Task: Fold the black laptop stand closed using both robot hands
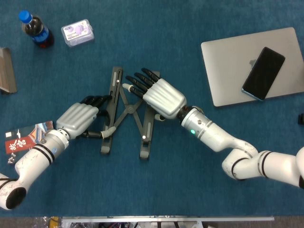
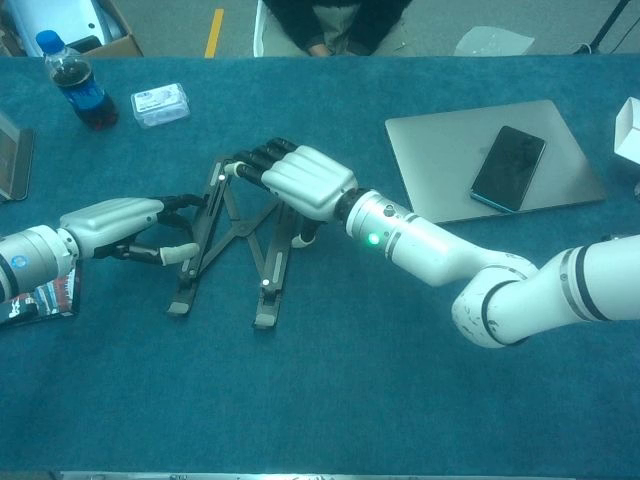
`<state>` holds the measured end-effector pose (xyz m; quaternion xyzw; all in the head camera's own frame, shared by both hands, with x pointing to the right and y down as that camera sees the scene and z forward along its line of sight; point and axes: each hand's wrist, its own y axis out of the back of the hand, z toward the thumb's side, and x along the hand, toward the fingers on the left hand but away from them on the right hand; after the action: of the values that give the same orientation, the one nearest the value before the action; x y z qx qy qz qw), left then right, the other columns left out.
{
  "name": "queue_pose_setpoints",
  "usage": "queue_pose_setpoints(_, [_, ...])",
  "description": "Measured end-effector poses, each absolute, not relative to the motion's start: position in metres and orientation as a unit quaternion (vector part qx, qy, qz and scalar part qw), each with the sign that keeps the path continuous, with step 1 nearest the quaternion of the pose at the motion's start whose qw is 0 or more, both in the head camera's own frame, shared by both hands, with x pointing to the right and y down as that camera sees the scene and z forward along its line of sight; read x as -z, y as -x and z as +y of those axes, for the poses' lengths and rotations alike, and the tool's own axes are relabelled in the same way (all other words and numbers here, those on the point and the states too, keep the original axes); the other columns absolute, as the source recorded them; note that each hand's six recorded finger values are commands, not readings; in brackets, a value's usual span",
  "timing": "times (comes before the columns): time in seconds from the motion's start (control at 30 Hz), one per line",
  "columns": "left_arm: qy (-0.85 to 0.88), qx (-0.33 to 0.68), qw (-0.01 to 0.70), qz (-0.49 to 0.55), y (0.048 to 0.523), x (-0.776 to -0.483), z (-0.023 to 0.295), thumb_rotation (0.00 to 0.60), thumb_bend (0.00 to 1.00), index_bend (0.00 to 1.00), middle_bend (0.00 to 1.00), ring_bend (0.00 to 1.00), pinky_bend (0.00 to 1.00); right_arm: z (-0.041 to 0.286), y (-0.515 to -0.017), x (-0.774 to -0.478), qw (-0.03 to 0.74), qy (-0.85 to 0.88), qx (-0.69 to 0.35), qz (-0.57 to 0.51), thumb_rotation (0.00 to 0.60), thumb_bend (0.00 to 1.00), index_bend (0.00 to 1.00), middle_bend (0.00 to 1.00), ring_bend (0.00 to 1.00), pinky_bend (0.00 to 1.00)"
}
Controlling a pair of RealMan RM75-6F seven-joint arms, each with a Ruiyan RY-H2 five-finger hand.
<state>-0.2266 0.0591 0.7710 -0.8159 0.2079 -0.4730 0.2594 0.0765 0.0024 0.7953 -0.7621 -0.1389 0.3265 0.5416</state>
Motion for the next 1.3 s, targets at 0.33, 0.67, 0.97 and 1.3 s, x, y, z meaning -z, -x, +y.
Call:
queue_pose_setpoints(0.33, [0.804, 0.479, 0.283, 0.212, 0.235, -0.765, 0.053, 0.134, 0.28, 0.24, 0.01, 0.0, 0.02, 0.001, -0.081, -0.793, 0.545, 0.76, -0.325, -0.141, 0.6, 0.04, 0.0, 0.0, 0.0, 0.02])
queue_pose_setpoints(0.67, [0.779, 0.505, 0.303, 0.216, 0.259, -0.763, 0.049, 0.137, 0.28, 0.23, 0.01, 0.0, 0.02, -0.001, -0.086, -0.792, 0.542, 0.76, -0.328, -0.145, 0.6, 0.04, 0.0, 0.0, 0.0, 0.02])
queue_pose_setpoints(0.97, [0.773, 0.511, 0.308, 0.214, 0.26, -0.769, 0.05, 0.137, 0.28, 0.23, 0.0, 0.0, 0.02, -0.001, -0.087, -0.791, 0.541, 0.76, -0.329, -0.147, 0.6, 0.04, 0.0, 0.0, 0.0, 0.02])
queue_pose_setpoints(1.3, [0.799, 0.492, 0.269, 0.215, 0.244, -0.772, 0.06, 0.136, 0.28, 0.22, 0.0, 0.0, 0.02, -0.001, -0.083, -0.792, 0.54, 0.76, -0.328, -0.149, 0.6, 0.04, 0.0, 0.0, 0.0, 0.01])
